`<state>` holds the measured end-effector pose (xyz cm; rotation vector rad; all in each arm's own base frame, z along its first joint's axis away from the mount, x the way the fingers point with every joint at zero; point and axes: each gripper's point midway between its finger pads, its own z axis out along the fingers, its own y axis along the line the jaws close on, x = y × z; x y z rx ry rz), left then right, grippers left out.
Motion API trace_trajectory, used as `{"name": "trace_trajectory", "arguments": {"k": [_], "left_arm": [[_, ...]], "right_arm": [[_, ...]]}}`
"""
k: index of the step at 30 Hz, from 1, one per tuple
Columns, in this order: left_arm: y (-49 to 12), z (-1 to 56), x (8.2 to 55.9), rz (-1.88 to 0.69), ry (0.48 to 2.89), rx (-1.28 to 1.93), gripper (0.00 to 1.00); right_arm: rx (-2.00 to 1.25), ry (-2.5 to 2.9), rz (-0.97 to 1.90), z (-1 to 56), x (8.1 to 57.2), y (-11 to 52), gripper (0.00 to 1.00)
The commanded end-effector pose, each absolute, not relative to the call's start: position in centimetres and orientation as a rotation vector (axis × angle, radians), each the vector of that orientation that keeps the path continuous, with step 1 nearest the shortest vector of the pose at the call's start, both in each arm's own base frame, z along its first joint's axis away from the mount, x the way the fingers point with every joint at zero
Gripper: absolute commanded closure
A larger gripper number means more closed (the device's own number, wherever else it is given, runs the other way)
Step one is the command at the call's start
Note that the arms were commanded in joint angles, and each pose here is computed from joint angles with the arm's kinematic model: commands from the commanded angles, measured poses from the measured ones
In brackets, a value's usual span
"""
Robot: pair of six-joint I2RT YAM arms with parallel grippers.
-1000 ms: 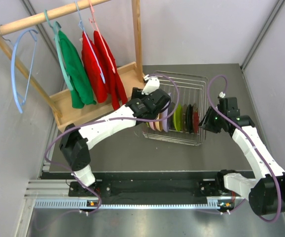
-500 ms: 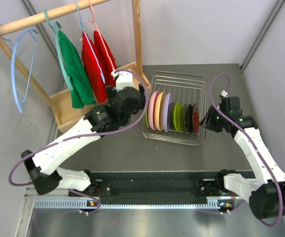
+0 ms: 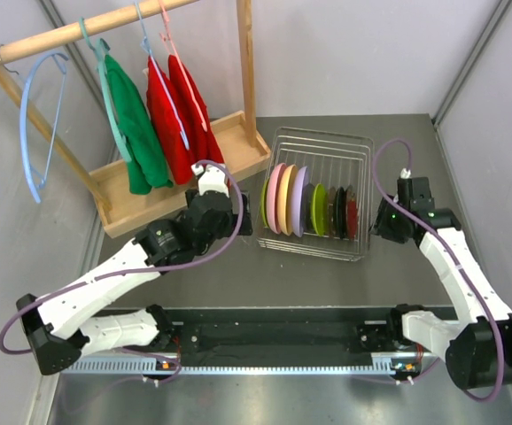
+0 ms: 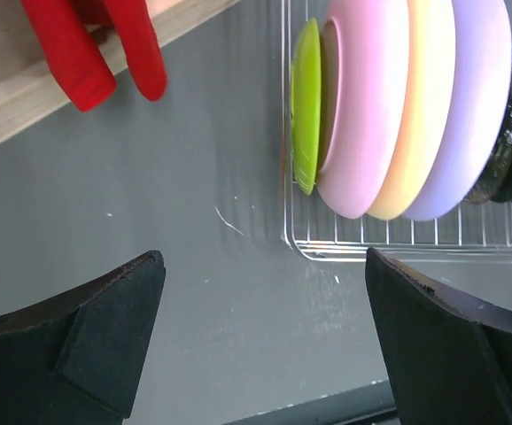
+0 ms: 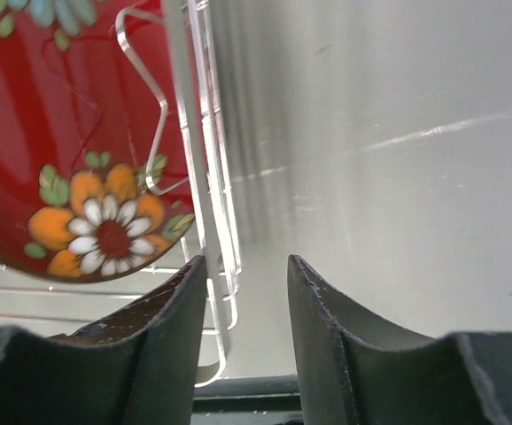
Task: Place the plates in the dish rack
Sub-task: Reset both arms
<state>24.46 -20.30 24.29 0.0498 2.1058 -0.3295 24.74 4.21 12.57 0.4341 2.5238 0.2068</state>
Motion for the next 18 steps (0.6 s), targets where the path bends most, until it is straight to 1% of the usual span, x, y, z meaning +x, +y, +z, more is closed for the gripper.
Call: {"name": "trace_trajectory", "arguments": {"k": [1,6,7,9,15,18], "left_arm": [[-20.6,25.1,23.8,-0.418,2.094,0.026,0.01],[-20.7,24.7,23.1,-0.445,2.116,0.042,0.01],[-20.8,24.4,22.9,-0.458,2.123,0.049,0.01],[-21.3,23.7,22.3,-0.495,2.146,0.074,0.01],[-21.4,21.6,21.1,-0.530,2.223,0.060,0.01],[-21.4,22.7,20.9,-0.577,2.197,0.032,0.01]], "right_arm": [[0.441,2.474,0.107,13.8,25.4,1.7,0.58],[0.443,2.464,0.161,15.0,25.8,1.9,0.58],[0.416,2.464,0.240,15.3,25.8,3.0,0.58],[0.400,2.445,0.295,15.7,25.9,3.7,0.57],[0.408,2.450,0.252,15.8,24.9,3.1,0.56],[0.401,2.410,0.310,16.3,24.7,3.8,0.55]]}}
